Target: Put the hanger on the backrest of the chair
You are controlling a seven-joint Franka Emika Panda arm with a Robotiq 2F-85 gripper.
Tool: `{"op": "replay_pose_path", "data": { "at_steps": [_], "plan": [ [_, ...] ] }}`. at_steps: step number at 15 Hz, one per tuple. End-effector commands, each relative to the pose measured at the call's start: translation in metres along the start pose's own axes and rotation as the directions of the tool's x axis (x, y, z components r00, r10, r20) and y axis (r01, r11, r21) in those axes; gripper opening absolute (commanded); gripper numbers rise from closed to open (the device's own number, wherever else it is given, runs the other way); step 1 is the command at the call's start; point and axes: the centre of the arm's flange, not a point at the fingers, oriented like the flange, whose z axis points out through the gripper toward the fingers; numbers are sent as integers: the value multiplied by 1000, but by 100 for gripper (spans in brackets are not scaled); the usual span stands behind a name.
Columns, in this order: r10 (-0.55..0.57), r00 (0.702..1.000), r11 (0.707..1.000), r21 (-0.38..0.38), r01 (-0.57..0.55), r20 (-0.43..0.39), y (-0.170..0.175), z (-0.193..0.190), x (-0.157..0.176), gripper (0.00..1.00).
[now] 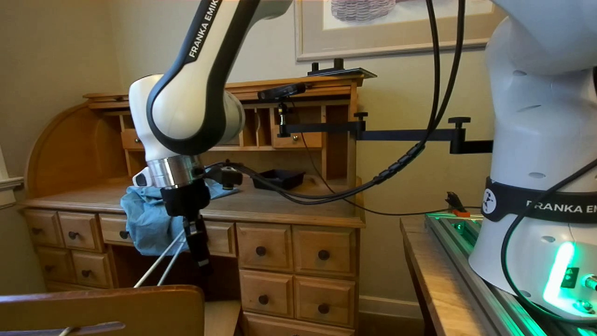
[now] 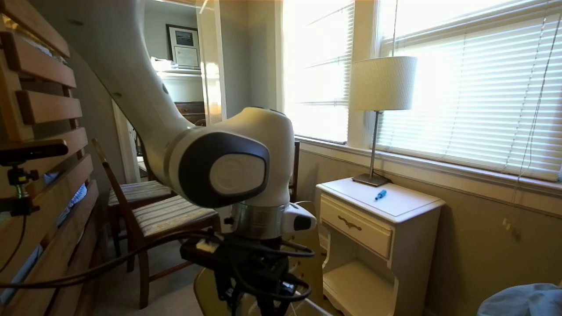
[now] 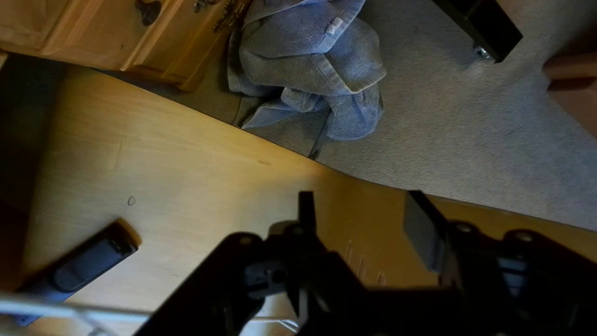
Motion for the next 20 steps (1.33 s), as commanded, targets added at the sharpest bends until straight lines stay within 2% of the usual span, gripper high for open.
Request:
{"op": "replay_pose_path", "data": {
  "at_steps": [1,3,4,8,10,12,18,20],
  "plan": [
    [37,999,999,-6,-37,12,5,0,7,85],
    [51,999,999,-14,-51,7,7,-3,6,98],
    [60,998,998,-19,-60,3,7,-5,5,100],
    [121,991,992,-43,-123,-53,8,-21,3,100],
    [174,979,982,-53,-180,-103,8,-33,4,100],
    [206,971,974,-72,-216,-119,6,-47,3,100],
    [310,937,945,-60,-323,-163,-11,-87,-12,100],
    [333,929,940,-18,-340,-164,-17,-95,-23,100]
  ]
}}
